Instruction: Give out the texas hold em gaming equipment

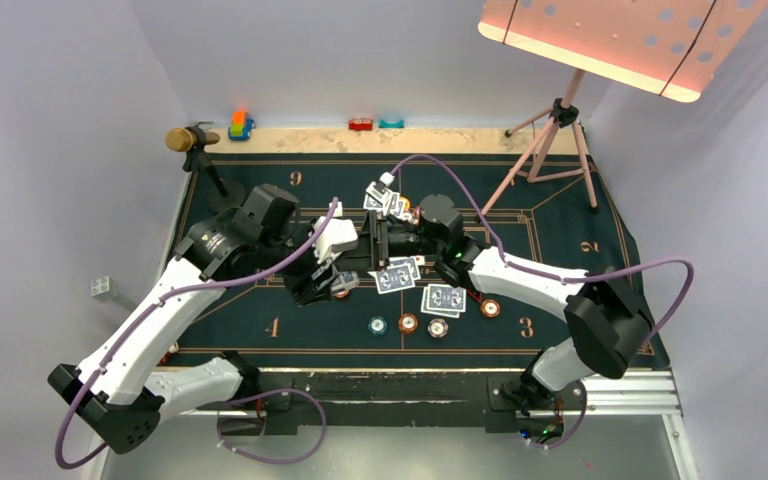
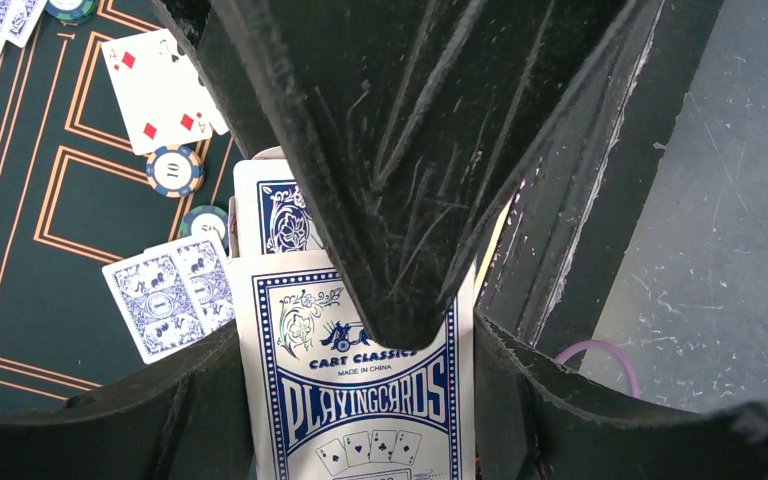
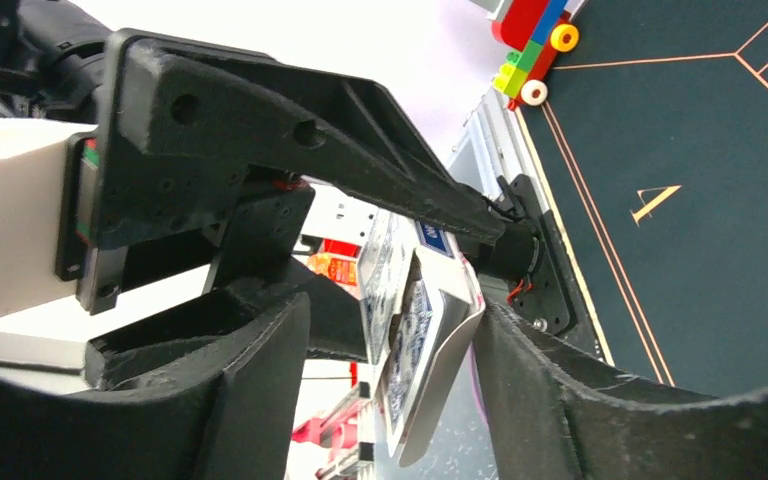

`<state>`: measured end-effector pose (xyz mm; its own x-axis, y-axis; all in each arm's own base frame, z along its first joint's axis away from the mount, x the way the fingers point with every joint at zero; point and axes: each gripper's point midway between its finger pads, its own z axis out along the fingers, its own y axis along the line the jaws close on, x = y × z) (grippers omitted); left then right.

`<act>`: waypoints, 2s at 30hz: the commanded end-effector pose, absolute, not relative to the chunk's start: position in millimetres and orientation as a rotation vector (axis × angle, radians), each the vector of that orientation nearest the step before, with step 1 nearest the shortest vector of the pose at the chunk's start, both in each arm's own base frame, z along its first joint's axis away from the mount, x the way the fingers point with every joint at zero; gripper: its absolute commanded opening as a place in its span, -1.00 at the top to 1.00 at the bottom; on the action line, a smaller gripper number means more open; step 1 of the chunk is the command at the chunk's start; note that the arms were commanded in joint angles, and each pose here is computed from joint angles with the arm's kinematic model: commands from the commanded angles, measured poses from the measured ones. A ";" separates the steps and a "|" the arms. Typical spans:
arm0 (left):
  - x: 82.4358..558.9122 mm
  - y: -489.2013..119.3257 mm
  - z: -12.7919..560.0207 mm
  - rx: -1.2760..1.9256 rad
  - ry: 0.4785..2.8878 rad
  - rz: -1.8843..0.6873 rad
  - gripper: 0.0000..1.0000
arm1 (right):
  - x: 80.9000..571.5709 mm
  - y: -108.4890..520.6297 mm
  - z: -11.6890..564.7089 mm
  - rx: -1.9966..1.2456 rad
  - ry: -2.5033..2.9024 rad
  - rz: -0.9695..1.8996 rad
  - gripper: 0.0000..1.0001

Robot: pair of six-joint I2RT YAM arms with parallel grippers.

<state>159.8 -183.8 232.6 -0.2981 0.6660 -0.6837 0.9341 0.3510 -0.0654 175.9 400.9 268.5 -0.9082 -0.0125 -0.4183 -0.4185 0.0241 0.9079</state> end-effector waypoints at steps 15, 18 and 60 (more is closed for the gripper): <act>172.1 -192.3 260.8 1.345 1.992 -0.635 -0.46 | 174.7 400.3 274.5 -0.429 2.015 2.014 0.63; 171.7 -186.7 272.7 1.312 1.989 -0.640 -0.98 | 180.0 389.8 268.4 -0.407 2.044 1.961 0.66; 219.2 -65.5 266.0 0.568 2.138 -0.191 -0.99 | 156.1 437.2 63.6 -0.201 2.602 1.444 -0.57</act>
